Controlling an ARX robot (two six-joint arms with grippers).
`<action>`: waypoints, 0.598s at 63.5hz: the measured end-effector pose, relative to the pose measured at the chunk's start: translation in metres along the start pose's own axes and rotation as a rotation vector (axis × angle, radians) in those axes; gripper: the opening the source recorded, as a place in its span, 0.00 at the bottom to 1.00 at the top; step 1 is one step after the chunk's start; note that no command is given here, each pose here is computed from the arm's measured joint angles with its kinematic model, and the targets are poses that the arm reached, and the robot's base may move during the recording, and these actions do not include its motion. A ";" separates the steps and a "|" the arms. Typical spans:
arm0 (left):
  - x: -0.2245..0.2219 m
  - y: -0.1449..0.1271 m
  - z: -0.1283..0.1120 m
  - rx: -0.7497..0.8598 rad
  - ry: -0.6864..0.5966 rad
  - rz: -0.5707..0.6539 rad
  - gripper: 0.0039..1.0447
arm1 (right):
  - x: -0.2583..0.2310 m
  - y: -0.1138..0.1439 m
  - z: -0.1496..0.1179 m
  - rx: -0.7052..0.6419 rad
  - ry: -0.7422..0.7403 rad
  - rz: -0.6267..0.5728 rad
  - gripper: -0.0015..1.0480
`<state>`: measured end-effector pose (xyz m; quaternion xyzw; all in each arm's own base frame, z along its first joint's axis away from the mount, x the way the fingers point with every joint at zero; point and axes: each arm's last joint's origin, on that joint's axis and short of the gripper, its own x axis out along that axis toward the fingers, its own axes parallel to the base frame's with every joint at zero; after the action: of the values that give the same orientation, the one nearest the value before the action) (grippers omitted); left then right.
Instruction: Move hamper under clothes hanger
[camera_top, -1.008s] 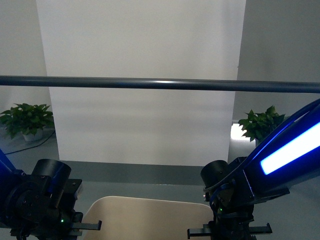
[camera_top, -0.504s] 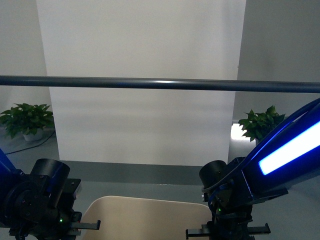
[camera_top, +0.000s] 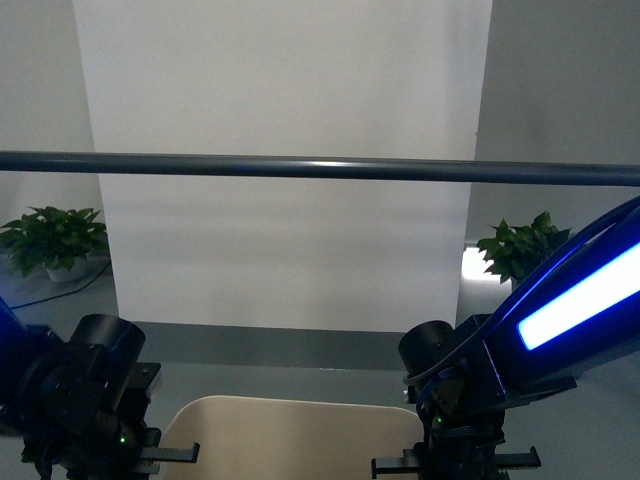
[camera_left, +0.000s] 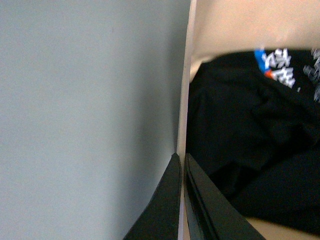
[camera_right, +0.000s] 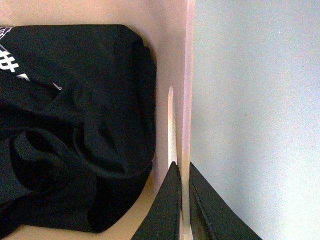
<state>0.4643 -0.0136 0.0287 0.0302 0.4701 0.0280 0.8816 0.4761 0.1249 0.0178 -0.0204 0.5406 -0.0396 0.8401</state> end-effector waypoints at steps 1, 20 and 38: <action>-0.001 0.000 0.000 0.001 0.019 0.000 0.04 | 0.000 0.000 0.000 0.004 0.004 0.009 0.03; -0.005 0.002 0.000 -0.005 0.128 0.022 0.04 | 0.000 -0.002 0.001 0.050 0.031 0.077 0.03; -0.005 0.001 0.001 -0.006 0.128 0.022 0.04 | 0.000 -0.004 0.001 0.053 0.035 0.074 0.03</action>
<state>0.4622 -0.0131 0.0330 0.0309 0.5253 0.0407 0.8494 0.4771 0.1211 0.0182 0.0226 0.5542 -0.0233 0.8317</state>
